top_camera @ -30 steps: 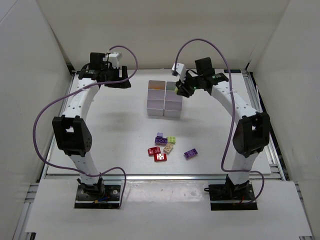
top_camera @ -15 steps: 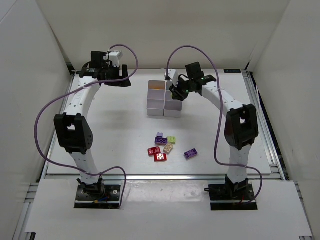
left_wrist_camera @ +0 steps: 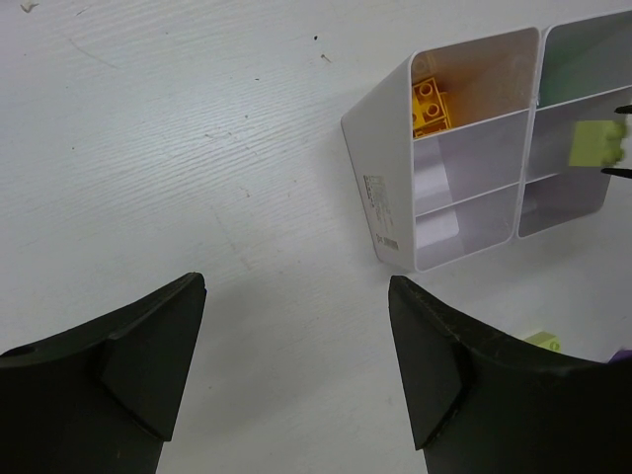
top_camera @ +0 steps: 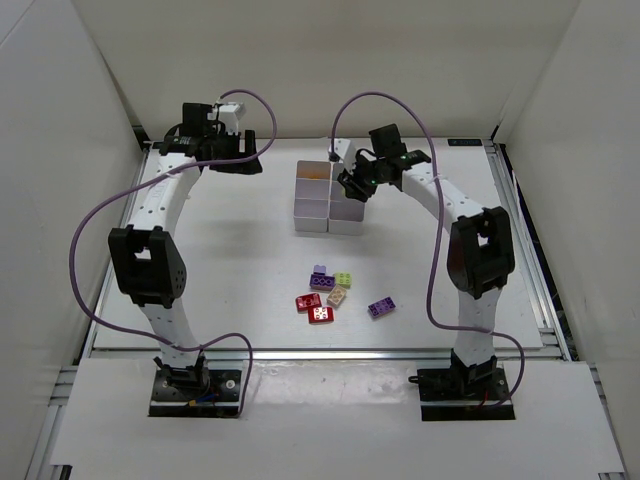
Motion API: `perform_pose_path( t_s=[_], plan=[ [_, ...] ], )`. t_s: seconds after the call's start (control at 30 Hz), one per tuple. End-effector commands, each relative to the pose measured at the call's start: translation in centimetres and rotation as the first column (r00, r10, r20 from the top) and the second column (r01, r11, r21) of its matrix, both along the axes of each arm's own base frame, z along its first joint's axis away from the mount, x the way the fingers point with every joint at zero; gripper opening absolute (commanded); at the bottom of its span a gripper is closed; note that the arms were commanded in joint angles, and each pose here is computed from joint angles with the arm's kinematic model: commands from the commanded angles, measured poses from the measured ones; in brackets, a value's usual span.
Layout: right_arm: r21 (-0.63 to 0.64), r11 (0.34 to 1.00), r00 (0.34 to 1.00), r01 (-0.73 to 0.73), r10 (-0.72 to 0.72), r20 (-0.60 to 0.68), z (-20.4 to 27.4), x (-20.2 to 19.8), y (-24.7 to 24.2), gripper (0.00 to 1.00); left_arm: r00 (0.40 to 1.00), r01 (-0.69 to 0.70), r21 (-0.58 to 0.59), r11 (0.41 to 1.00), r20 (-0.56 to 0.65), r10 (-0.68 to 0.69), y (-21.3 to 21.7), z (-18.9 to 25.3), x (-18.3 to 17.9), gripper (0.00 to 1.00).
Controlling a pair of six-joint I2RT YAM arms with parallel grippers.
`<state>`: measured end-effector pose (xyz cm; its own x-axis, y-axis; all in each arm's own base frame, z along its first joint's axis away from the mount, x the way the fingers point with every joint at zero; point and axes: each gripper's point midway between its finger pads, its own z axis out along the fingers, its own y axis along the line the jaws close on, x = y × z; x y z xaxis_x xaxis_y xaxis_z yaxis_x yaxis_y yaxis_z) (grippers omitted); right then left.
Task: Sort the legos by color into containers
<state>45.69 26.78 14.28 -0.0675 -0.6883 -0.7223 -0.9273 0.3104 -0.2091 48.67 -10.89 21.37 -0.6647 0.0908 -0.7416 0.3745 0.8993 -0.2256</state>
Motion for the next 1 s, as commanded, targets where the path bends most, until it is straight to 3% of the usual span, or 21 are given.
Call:
perform_pose_path(
  t_s=[0.0, 0.3, 0.6, 0.7, 0.73, 0.8, 0.9, 0.97],
  plan=[
    [0.017, 1.0, 0.997, -0.007, 0.006, 0.074, 1.5, 1.5, 0.8, 0.5, 0.999, 0.004, -0.002, 1.0, 0.048, -0.004, 0.2, 2.0, 0.2, 0.86],
    [0.013, 1.0, 0.996, 0.011, -0.012, 0.088, 1.7, 1.8, 0.6, 0.53, 0.999, 0.019, -0.007, 1.0, 0.049, -0.019, 0.0, 2.0, 0.1, 0.86],
    [0.157, 0.98, 0.979, 0.124, -0.147, 0.141, 8.2, -1.7, -1.3, 0.54, 0.948, 0.315, -0.055, 0.948, 0.077, -0.31, -5.2, 2.2, -5.8, 0.77],
    [0.241, 0.895, 0.919, 0.376, -0.394, 0.03, 10.6, -2.1, -4.4, 0.54, 0.869, 0.494, -0.044, 0.869, 0.077, -0.49, -9.6, 1.7, -10.7, 0.74],
    [0.257, 0.844, 0.877, 0.47, -0.481, -0.024, 10.7, -1.7, -6.7, 0.56, 0.844, 0.532, 0.011, 0.847, 0.077, -0.531, -10.4, 1.2, -11.8, 0.74],
    [0.256, 0.693, 0.737, 0.674, -0.654, -0.171, 10.1, -1.9, -11.5, 0.61, 0.784, 0.618, 0.032, 0.785, 0.037, -0.619, -13.8, -0.3, -15.7, 0.73],
    [0.195, 0.503, 0.539, 0.842, -0.761, -0.361, 8.1, -3.3, -16.3, 0.64, 0.741, 0.669, 0.092, 0.738, -0.007, -0.671, -17.8, -2.3, -19.5, 0.73],
    [0.148, 0.354, 0.381, 0.923, -0.801, -0.461, 6.6, -3.9, -21.0, 0.64, 0.782, 0.622, 0.118, 0.774, -0.031, -0.623, -19.1, -3.3, -20.1, 0.74]
  ],
)
